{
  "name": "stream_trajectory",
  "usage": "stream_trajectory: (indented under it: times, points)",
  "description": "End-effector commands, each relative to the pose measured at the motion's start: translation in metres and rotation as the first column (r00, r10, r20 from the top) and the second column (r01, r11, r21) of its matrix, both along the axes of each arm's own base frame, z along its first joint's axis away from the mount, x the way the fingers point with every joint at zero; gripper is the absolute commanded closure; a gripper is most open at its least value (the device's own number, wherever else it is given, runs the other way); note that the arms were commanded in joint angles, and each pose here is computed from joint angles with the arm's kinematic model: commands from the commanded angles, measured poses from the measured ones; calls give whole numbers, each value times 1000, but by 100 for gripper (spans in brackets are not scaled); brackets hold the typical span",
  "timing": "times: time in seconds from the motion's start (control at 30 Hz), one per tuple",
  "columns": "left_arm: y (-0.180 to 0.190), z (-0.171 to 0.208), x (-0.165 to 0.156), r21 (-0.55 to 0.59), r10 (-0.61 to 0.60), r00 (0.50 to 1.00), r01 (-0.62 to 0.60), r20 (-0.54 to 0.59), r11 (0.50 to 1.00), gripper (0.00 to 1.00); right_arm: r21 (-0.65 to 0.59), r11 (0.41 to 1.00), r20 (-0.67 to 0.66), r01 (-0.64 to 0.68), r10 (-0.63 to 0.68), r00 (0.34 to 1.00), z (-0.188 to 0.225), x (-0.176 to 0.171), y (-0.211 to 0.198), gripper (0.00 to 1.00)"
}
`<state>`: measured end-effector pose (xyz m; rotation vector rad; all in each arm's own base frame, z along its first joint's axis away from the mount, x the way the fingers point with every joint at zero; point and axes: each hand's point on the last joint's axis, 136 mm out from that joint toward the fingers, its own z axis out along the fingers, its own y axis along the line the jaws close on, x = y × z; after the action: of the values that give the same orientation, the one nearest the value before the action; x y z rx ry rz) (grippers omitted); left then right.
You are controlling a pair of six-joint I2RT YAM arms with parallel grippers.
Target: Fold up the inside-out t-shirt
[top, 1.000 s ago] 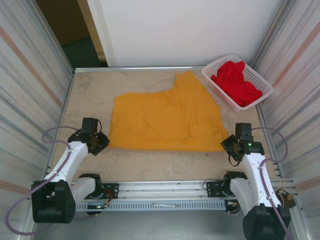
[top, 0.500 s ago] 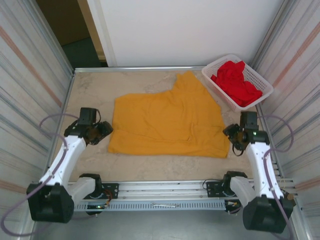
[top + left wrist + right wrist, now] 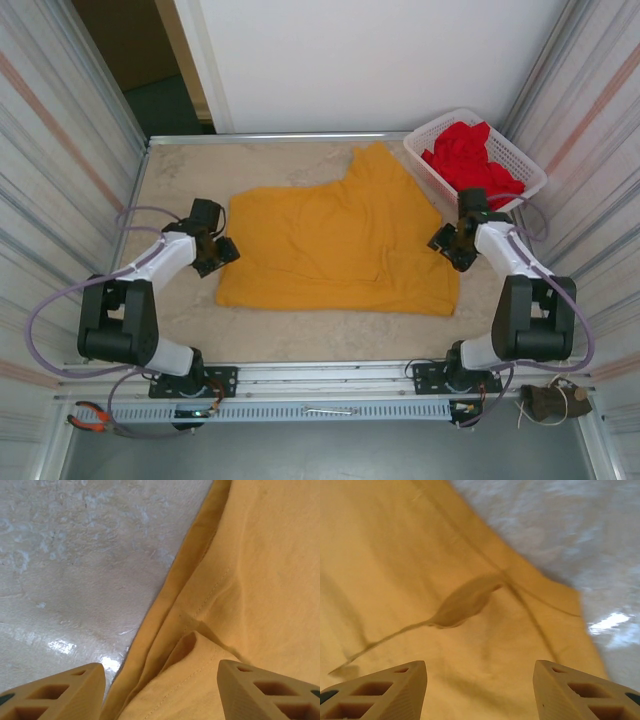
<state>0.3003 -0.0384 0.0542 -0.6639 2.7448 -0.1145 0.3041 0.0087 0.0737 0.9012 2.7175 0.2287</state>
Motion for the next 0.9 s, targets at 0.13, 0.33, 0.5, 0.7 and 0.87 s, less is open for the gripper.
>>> stream_trajectory:
  times: [0.13,0.33,0.5,0.7,0.87]
  points:
    - [5,-7,1,45,-8,1000,8,8,999,38,-95,977,0,-190,191,982,0,28,57,41]
    - [4,-9,2,41,-4,1000,4,1,999,39,-179,932,-53,-315,310,949,-9,33,97,41]
    - [6,-9,2,50,-3,1000,2,2,999,38,-202,909,-84,-365,355,931,-17,29,114,42]
    - [7,-13,-1,51,0,1000,1,-9,999,38,-202,894,-127,-400,381,916,-32,27,125,51]
    - [8,-15,-3,53,2,1000,-2,-11,999,38,-216,891,-121,-400,382,916,-28,31,125,89]
